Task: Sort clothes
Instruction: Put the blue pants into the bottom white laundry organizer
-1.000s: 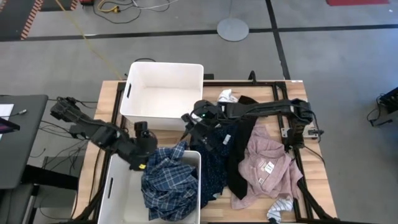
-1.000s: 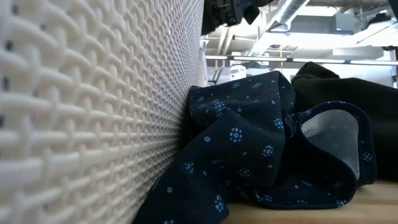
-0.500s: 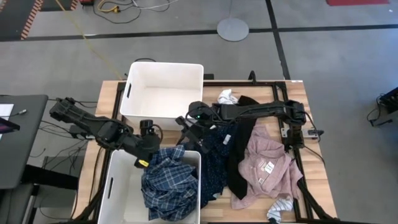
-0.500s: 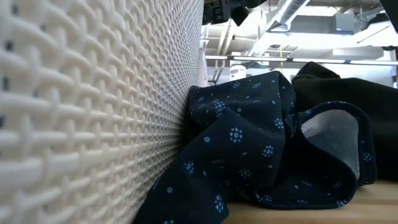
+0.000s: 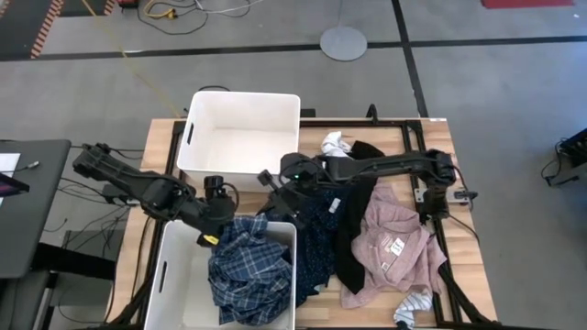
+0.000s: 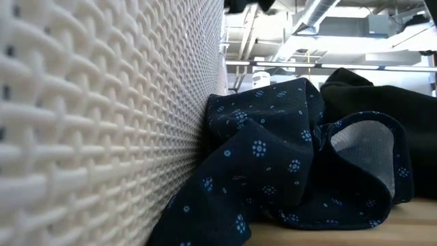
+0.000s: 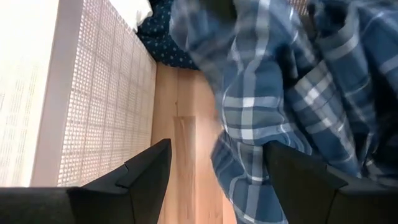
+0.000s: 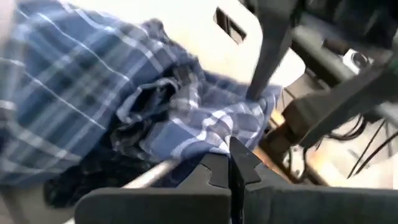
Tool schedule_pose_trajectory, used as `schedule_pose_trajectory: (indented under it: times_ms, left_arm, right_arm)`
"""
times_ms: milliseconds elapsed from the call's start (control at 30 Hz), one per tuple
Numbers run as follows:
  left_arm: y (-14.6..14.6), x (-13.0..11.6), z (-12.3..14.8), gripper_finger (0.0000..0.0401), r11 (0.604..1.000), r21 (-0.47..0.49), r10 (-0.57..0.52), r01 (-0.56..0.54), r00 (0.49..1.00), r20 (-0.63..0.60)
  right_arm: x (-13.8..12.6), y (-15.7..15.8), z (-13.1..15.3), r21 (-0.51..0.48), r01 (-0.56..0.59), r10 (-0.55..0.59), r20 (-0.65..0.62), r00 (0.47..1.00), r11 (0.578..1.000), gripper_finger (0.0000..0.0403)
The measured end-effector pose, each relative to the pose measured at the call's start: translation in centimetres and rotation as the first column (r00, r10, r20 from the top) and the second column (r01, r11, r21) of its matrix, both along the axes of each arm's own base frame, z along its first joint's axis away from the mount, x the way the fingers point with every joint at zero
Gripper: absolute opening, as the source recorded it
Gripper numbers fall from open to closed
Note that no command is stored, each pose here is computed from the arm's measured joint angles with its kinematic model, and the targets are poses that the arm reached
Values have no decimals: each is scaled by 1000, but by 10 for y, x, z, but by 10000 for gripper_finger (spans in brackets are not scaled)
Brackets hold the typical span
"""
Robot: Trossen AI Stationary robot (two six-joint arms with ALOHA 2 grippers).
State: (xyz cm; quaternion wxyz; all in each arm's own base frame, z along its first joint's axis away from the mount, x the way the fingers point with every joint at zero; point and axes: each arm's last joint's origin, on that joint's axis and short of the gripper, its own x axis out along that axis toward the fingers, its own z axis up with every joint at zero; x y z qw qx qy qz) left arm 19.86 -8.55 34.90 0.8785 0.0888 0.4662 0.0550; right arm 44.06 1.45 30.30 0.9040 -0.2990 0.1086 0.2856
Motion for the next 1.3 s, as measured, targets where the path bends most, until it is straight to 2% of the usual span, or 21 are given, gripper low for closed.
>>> schedule_pose_trajectory:
  times_ms: [233,400,600,700,767,833,1033,1200,1300]
  left_arm:
    - [-3,-13,8,251,999,-35,-13,15,999,40]
    - [-3,-22,19,251,998,-51,-22,29,990,140]
    - [-17,-11,32,251,985,12,-168,172,938,305]
    - [-25,-3,28,245,971,64,-239,230,925,295]
    - [-29,3,23,223,965,91,-263,247,929,262]
    - [-32,8,17,185,957,118,-285,264,931,228]
    - [-33,9,16,21,946,145,-315,289,924,214]
    - [-33,-4,37,3,952,158,-298,263,914,275]
    - [-41,-13,52,2,945,169,-322,280,890,324]
  right_arm:
    - [-20,24,41,-73,-47,57,148,987,996,1]
    - [-33,50,61,-104,-115,137,241,961,988,1]
    - [-34,73,68,-139,-156,190,284,940,978,0]
    - [-34,74,69,-141,-152,187,287,939,978,0]
    - [-34,74,70,-131,-149,181,284,941,980,0]
    - [-35,73,70,-129,-149,180,277,944,980,0]
    - [-36,72,68,-136,-111,142,249,958,984,2]
    - [-39,72,66,-150,-83,112,200,973,985,5]
    - [-43,72,67,-137,-81,104,172,980,987,6]
